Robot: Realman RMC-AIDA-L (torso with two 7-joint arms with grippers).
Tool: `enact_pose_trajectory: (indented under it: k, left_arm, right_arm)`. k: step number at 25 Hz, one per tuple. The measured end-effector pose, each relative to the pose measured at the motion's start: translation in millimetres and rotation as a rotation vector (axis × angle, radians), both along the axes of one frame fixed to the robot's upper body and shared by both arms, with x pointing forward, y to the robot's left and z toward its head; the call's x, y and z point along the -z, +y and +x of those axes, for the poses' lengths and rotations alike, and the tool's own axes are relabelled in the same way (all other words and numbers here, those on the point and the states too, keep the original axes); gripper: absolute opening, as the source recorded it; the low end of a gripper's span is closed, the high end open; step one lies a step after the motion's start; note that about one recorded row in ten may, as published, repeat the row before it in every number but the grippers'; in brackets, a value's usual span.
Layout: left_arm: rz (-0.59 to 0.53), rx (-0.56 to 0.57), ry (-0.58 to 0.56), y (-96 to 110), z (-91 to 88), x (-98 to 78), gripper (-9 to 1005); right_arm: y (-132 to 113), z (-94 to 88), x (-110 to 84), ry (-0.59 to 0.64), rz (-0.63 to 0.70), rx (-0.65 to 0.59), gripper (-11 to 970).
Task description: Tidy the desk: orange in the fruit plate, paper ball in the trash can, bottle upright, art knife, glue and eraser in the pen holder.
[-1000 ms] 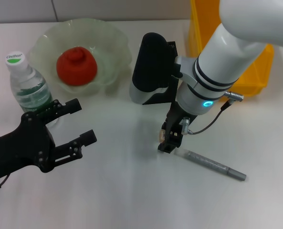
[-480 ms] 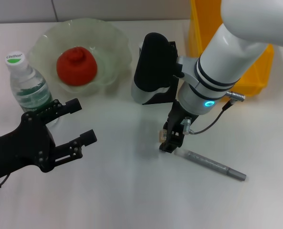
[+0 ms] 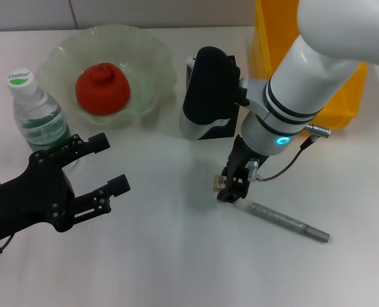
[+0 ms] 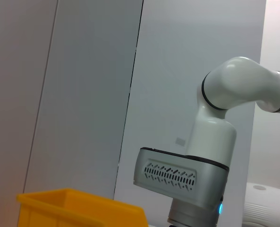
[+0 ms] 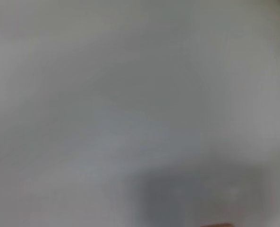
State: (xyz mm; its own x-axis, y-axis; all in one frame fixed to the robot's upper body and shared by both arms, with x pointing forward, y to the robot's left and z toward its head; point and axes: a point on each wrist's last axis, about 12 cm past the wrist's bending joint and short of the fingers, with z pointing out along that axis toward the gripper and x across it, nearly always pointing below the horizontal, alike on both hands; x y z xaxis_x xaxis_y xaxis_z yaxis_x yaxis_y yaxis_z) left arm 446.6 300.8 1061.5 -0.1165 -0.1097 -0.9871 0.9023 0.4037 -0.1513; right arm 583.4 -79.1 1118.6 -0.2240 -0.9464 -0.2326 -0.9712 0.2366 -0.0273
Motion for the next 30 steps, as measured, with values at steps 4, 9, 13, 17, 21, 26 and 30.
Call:
enact_pose_trajectory:
  k: [4,9,13,17,21,26,30]
  left_arm:
    - [-0.001,0.0,0.001,0,0.1,0.1,788]
    - [-0.001,0.001,0.001,0,0.2,0.1,788]
    - [-0.001,0.001,0.001,0,0.2,0.1,788]
    - [-0.001,0.001,0.001,0,0.2,0.1,788]
    - [-0.001,0.001,0.001,0,0.2,0.1,788]
    - [-0.003,0.004,-0.001,-1,1.5,-0.4,788]
    - [-0.003,0.005,-0.001,-2,1.9,-0.6,788]
  right_arm:
    - [0,0.0,0.2,0.0,0.0,0.001,474]
    - [0,-0.9,0.3,-0.001,0.006,0.0,363]
    - [-1,-2.6,-8.0,-0.022,0.071,0.011,282]
    - [-8,-0.5,-18.5,-0.043,0.157,0.045,274]
    - [-22,0.6,-33.6,-0.065,0.343,0.089,268]
    - [-44,-0.9,-41.6,-0.107,0.682,0.122,268]
    - [-63,-0.6,-30.1,-0.137,0.899,0.151,268]
